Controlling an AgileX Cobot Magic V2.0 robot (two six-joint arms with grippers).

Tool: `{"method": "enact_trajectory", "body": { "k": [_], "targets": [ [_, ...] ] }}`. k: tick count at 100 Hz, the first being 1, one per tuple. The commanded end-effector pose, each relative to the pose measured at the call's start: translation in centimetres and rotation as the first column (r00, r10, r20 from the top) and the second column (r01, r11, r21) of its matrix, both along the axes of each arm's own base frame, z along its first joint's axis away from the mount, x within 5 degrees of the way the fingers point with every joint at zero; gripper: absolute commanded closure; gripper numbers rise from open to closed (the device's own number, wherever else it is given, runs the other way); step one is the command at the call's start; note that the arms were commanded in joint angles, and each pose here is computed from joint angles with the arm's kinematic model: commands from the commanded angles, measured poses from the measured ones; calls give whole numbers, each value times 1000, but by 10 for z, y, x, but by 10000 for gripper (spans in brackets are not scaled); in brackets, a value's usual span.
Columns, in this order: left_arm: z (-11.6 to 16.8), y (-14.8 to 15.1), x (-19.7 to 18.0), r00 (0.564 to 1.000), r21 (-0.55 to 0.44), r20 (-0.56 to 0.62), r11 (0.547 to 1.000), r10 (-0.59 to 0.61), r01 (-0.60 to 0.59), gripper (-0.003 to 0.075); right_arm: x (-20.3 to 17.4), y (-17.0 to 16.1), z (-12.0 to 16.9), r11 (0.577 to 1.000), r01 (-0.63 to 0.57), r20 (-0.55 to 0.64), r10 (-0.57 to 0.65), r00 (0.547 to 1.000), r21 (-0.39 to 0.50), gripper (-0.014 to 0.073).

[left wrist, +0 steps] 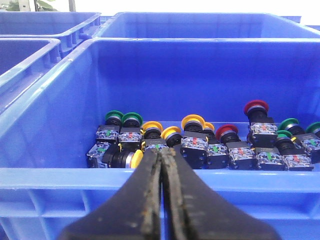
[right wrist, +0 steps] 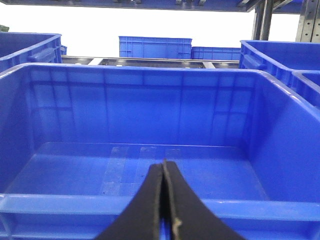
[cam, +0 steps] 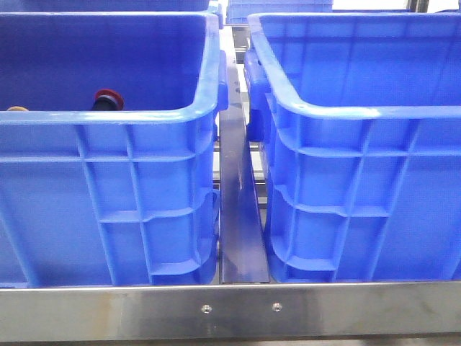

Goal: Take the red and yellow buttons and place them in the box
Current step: 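Lower the left gripper into the button bin toward a yellow-capped button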

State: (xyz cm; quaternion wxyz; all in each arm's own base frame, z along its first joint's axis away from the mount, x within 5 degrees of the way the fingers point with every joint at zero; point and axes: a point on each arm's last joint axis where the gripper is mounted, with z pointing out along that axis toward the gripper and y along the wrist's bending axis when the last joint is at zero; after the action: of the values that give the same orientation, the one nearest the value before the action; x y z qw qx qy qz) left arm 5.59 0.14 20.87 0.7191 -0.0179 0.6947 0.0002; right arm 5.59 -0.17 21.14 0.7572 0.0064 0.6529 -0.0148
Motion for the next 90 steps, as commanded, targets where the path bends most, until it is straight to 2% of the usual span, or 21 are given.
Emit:
{"method": "enact_trajectory", "body": {
  "k": [1,41,61,90],
  "targets": [
    [2,0,-2,996,-13,92,1000,4,-2,741,-3,0,7,1000,6,102,-5,995,-10,661],
    [8,0,-3,994,-12,109,1000,3,-2,741,-3,0,7,1000,6,102,-5,995,-10,661],
    [45,0,-11,990,-11,143,1000,0,2,741,-3,0,7,1000,6,102,-5,995,-10,661],
    [105,-1,-4,1000,-8,29,1000,-6,6,741,-3,0,7,1000,6,102,-5,995,-10,661]
  ]
}}
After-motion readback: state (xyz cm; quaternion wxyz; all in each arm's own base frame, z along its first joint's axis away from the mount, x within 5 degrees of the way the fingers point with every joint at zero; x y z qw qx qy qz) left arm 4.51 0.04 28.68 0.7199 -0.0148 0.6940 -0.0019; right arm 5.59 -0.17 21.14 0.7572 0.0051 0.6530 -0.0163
